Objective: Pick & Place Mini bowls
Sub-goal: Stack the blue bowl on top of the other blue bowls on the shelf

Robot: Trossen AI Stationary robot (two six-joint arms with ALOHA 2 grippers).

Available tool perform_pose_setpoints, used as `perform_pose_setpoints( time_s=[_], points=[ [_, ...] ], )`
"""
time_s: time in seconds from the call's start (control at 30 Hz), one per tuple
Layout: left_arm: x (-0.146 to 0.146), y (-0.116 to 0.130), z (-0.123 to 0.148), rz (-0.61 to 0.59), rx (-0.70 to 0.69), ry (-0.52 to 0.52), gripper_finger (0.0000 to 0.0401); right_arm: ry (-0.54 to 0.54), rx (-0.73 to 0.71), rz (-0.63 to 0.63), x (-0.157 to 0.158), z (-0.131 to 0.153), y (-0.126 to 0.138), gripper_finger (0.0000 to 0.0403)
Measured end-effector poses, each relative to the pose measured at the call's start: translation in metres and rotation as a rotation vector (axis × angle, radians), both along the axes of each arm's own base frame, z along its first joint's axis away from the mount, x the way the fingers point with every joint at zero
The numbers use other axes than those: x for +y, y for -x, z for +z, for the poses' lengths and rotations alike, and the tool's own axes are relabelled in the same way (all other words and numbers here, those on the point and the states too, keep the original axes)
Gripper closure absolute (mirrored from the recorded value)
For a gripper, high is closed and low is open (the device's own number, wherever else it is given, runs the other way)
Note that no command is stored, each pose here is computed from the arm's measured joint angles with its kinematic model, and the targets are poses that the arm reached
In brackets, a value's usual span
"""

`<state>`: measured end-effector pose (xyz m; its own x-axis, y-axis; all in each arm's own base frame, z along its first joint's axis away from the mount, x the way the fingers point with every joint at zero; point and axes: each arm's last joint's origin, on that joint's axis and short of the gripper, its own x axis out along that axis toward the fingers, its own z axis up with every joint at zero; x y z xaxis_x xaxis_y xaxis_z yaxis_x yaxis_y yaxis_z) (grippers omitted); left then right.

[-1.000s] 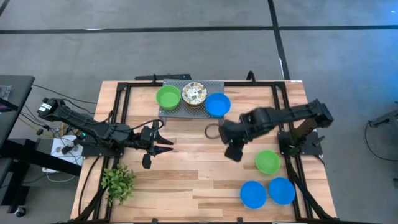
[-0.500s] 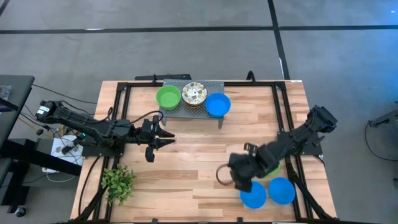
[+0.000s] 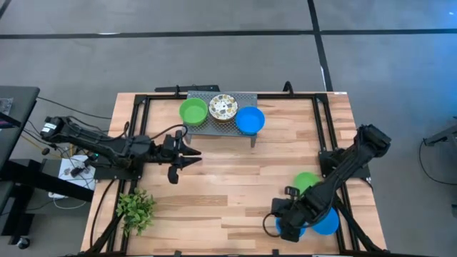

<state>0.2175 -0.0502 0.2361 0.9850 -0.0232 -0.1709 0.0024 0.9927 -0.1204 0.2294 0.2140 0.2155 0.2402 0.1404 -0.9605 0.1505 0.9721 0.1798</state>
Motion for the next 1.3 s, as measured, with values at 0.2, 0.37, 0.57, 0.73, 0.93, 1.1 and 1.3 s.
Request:
perform_pose_setpoints(
  time_s=[0.2, 0.37, 0.57, 0.73, 0.93, 1.1, 1.3],
  points=[
    [0.009, -0.002, 0.000, 0.041, -0.003, 0.000, 0.0311, 0.002, 0.141, -0.011, -0.008, -0.019, 0.012, 0.0302],
    [0.013, -0.003, 0.001, 0.062, -0.005, 0.000, 0.0311, 0.003, 0.119, 0.058, -0.011, -0.016, 0.009, 0.0302],
    [0.018, -0.003, 0.001, 0.083, -0.007, 0.001, 0.0311, 0.035, 0.147, 0.054, -0.023, -0.026, 0.008, 0.0302],
    [0.019, -0.004, 0.001, 0.088, -0.008, 0.001, 0.0311, 0.006, 0.195, 0.035, -0.033, -0.039, 0.008, 0.0302],
    [0.019, -0.004, 0.001, 0.088, -0.008, 0.000, 0.0311, -0.036, 0.229, 0.008, -0.043, -0.053, 0.008, 0.0302],
    [0.019, -0.004, 0.001, 0.088, -0.008, 0.001, 0.0311, -0.068, 0.188, -0.021, -0.050, -0.058, 0.001, 0.0307],
    [0.019, -0.004, 0.001, 0.088, -0.011, 0.002, 0.0311, -0.096, 0.191, -0.064, -0.060, -0.058, -0.007, 0.0363]
  ],
)
